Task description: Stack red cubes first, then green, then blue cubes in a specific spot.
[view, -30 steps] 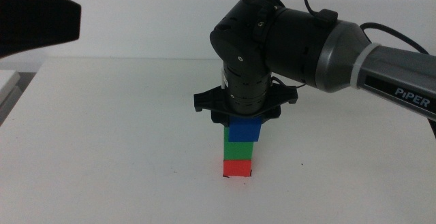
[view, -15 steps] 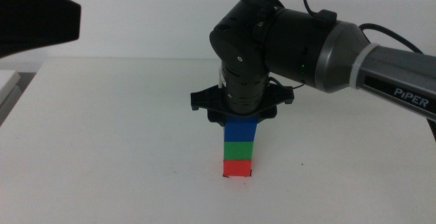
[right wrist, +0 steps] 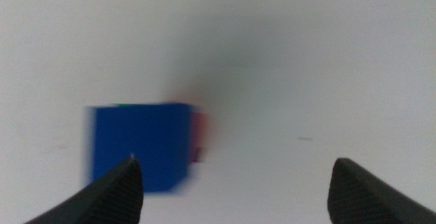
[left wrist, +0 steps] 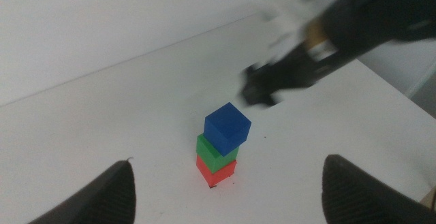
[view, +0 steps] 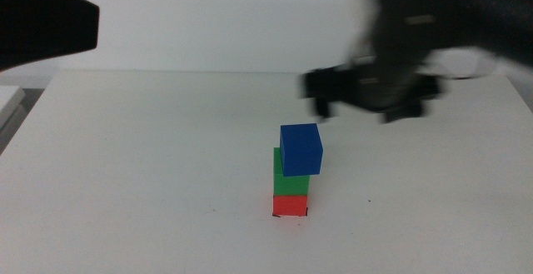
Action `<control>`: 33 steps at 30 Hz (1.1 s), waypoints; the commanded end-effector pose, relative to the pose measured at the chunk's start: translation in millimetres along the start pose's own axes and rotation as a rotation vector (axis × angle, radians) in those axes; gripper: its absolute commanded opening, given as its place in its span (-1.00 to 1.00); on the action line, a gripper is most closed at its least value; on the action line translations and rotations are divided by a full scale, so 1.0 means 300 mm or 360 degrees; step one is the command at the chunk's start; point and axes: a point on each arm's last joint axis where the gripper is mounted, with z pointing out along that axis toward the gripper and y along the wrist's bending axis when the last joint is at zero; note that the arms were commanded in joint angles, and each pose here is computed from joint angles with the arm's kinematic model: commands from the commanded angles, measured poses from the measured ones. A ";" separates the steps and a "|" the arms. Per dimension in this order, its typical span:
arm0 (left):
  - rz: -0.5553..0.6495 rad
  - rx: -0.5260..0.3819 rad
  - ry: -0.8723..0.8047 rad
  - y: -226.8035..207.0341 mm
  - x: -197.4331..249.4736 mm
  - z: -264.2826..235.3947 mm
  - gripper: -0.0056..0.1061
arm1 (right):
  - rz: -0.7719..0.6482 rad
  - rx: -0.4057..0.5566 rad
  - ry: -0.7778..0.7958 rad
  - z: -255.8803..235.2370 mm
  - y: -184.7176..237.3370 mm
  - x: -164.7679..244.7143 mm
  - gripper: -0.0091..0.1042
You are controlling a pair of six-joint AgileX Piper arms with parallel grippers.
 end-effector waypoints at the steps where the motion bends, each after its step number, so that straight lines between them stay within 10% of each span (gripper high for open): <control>1: 0.0000 -0.0002 -0.0022 0.000 -0.004 -0.002 0.78 | 0.0009 -0.0004 -0.0077 -0.078 -0.133 0.029 0.80; 12: 0.0000 -0.0002 -0.0022 0.000 -0.004 -0.002 0.78 | -0.0083 -0.0176 -0.0800 -0.227 -0.597 0.324 0.80; 33: 0.0042 -0.0129 -0.0280 0.032 -0.005 0.025 0.78 | -0.0100 -0.0162 -0.1014 -0.295 -0.617 0.383 0.80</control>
